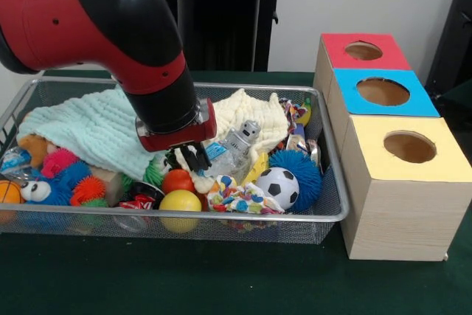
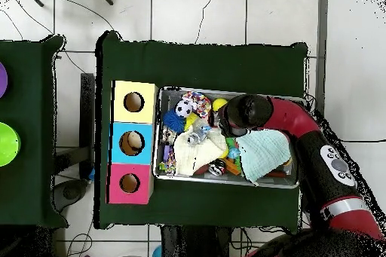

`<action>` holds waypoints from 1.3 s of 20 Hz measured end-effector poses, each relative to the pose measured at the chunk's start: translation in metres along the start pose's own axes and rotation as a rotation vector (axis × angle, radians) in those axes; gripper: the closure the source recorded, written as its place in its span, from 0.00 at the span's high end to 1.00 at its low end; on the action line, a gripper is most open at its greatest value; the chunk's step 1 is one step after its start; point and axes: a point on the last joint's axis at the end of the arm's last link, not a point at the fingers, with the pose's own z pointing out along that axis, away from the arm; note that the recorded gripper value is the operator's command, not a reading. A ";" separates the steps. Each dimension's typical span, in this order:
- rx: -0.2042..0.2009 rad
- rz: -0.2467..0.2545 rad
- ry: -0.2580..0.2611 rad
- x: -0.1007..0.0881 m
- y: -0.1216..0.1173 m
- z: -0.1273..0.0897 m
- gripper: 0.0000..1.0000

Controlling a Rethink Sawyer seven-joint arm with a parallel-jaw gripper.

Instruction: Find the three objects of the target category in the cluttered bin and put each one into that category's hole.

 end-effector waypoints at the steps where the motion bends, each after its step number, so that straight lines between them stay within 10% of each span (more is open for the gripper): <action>1: 0.000 0.000 0.000 0.000 0.000 0.000 0.00; 11: -0.023 -0.012 -0.013 0.002 0.005 -0.013 0.00; 26: -0.094 -0.020 0.080 0.041 -0.002 -0.131 0.00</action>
